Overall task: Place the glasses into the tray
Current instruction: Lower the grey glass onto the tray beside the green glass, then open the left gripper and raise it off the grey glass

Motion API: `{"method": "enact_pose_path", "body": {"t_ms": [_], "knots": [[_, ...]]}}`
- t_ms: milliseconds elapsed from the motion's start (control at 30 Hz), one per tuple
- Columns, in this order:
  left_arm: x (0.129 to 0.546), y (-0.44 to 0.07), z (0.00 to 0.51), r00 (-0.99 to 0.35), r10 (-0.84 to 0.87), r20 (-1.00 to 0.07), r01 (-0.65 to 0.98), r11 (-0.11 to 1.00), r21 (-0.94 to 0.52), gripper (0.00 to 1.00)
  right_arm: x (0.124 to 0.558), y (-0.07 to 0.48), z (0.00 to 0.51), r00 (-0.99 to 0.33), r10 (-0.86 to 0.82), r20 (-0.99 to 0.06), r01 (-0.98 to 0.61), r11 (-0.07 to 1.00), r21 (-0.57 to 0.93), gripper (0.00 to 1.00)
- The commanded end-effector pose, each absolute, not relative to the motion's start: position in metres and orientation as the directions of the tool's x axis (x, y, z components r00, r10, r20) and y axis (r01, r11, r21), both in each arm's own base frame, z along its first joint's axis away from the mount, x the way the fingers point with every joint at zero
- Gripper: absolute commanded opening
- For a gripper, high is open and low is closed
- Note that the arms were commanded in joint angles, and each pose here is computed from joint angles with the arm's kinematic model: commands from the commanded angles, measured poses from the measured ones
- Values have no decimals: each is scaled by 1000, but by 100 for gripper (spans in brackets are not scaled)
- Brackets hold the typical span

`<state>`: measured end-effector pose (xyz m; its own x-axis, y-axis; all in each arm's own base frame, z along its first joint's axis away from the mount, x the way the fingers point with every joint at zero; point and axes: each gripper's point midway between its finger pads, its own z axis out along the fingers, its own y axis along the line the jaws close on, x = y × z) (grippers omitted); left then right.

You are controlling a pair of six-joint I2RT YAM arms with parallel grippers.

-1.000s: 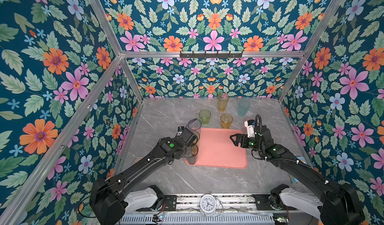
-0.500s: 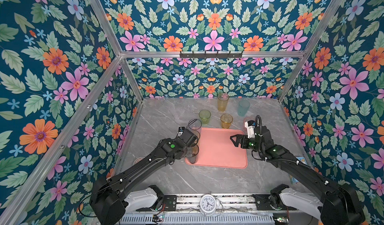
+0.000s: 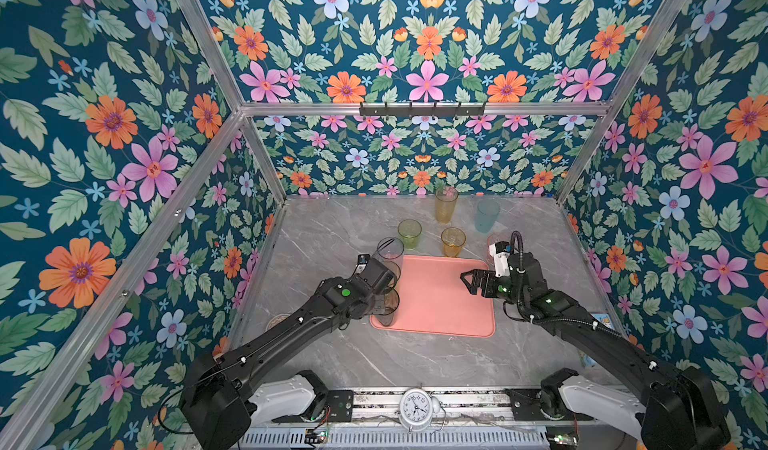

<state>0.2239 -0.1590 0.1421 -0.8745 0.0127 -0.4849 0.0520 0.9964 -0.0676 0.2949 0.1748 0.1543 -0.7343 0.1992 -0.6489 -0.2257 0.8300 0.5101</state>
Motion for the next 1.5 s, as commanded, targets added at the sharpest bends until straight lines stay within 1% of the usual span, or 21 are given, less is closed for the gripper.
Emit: {"method": "enact_pose_path", "body": {"t_ms": [0,133,367,433,567,767,833,967,1067,1100,1200,1267,1400,1467], "knots": [[225,-161,150,-868,6,-496,58,994,-88,31,297,175,159,-719,207,-663,-232,828,510,98],[227,-161,158,-858,4,-513,59,994,-92,39,297,174,161,-717,207,-666,-234,828,510,98],[230,-168,174,-847,14,-531,87,990,-114,46,296,174,165,-712,210,-670,-236,828,509,98],[228,-161,180,-846,24,-532,82,993,-85,49,296,173,167,-708,213,-673,-236,827,510,98],[233,-154,202,-813,20,-582,75,995,-71,54,296,173,173,-702,211,-681,-244,826,507,98],[249,-138,236,-744,22,-668,37,999,-8,63,300,175,186,-690,205,-694,-257,827,500,98],[254,-136,246,-715,14,-699,27,1000,-7,64,303,174,191,-687,206,-696,-253,831,495,98],[265,-131,257,-648,-13,-762,2,1000,-19,65,313,170,198,-682,210,-701,-218,856,468,98],[273,-125,262,-600,-37,-799,-21,999,-30,69,323,172,206,-667,217,-712,-213,861,462,98],[274,-123,262,-593,-35,-804,-24,999,-25,70,326,172,208,-665,219,-714,-212,862,461,98],[279,-111,264,-567,-39,-823,-58,998,-7,80,339,176,214,-659,215,-721,-208,869,449,98],[284,-103,264,-552,-39,-833,-74,997,2,83,350,174,218,-659,215,-720,-180,885,429,99],[297,-87,261,-534,-56,-844,-108,994,3,84,373,170,221,-655,212,-725,-120,919,376,99],[301,-80,260,-528,-67,-846,-128,992,2,85,385,172,225,-648,203,-734,-116,926,359,99]]}}
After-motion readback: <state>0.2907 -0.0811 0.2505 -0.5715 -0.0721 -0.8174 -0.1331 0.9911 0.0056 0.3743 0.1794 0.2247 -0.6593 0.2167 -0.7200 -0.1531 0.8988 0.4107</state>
